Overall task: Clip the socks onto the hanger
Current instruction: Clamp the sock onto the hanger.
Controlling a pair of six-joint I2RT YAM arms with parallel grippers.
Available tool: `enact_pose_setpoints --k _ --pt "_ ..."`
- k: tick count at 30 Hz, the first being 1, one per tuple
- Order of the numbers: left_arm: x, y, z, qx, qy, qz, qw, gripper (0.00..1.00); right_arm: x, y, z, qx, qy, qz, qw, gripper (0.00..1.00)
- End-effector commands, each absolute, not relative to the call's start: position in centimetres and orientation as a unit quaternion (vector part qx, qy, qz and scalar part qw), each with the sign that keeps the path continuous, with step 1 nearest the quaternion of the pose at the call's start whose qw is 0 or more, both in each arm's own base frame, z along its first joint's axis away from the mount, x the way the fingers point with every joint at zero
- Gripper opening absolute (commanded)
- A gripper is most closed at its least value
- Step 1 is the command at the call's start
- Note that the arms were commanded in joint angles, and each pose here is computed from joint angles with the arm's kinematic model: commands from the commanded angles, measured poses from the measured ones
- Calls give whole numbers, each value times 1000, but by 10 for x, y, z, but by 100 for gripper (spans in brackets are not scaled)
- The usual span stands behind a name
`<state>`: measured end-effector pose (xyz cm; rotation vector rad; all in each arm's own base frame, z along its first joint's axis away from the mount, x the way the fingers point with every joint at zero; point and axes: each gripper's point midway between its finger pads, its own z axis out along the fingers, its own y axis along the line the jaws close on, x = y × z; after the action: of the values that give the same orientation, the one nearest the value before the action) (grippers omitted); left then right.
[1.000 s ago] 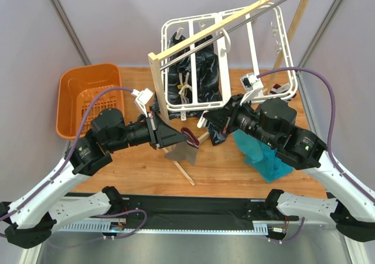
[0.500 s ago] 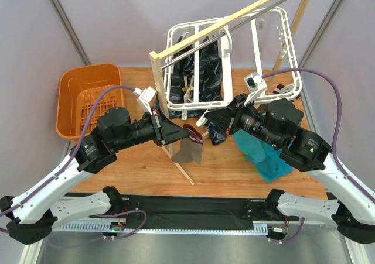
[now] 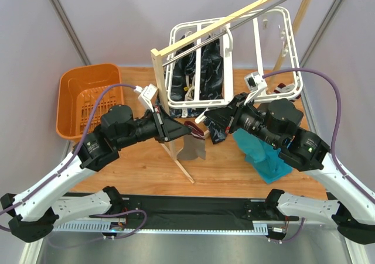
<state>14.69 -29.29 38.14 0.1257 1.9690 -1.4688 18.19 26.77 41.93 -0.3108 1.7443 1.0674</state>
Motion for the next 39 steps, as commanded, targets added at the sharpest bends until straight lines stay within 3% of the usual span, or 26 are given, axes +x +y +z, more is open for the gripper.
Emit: enact_pose_setpoints --k 1,15,28,39 --pt "148 -303 405 68 731 -581 351 0 155 284 416 -180 716 487 467 0" --pt "146 -307 407 98 708 -591 374 0 155 272 418 -173 714 474 484 0" --pt "136 -219 408 81 677 -516 518 0 169 273 419 -154 724 455 495 0" --pt "123 -253 442 158 654 -541 504 0 177 285 415 -148 734 453 484 0"
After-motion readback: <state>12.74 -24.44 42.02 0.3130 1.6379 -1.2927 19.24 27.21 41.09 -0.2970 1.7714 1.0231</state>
